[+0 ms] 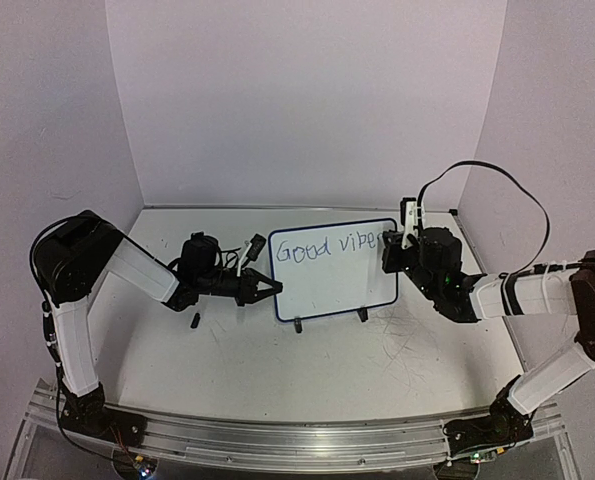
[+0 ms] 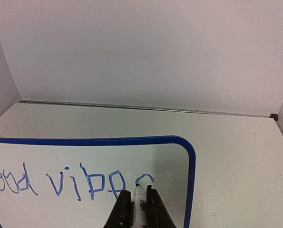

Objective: Write a sentence on the whiteboard

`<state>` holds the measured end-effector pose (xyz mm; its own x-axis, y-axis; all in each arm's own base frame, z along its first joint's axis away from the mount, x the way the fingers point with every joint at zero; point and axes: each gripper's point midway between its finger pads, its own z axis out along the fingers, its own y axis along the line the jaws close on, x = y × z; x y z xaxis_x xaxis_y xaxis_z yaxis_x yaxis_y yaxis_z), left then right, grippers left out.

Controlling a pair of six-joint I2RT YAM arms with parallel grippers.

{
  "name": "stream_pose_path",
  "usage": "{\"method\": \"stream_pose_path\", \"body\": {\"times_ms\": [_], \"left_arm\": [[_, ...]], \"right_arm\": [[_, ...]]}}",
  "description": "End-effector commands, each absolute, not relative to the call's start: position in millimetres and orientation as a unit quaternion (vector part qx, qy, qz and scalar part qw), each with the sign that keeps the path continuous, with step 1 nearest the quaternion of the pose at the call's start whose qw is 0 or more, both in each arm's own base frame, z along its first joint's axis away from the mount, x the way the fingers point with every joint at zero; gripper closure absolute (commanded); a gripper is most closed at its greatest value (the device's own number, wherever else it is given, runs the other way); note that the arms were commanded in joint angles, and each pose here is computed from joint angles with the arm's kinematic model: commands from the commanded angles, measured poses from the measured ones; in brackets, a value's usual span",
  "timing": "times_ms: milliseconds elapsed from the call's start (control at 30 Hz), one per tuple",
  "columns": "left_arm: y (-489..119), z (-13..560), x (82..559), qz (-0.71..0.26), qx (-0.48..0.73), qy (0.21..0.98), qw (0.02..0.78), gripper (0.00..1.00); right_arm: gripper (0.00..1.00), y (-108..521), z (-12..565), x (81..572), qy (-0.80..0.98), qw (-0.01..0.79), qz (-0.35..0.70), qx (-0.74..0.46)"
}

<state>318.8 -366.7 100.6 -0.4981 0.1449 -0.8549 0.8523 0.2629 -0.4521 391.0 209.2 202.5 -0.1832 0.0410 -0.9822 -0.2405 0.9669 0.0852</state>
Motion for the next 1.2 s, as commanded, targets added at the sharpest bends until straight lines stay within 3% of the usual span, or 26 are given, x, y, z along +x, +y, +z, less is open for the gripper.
{"method": "stream_pose_path", "body": {"times_ms": [0, 1167], "left_arm": [[-358, 106, 338, -0.451, 0.347, 0.719, 0.399, 1.00], [-358, 106, 338, -0.452, 0.347, 0.719, 0.398, 1.00]], "right_arm": [[1.00, 201, 206, 389, 0.761, 0.639, 0.100, -0.047], [1.00, 215, 197, 391, 0.770, 0.626, 0.117, -0.050]]}}
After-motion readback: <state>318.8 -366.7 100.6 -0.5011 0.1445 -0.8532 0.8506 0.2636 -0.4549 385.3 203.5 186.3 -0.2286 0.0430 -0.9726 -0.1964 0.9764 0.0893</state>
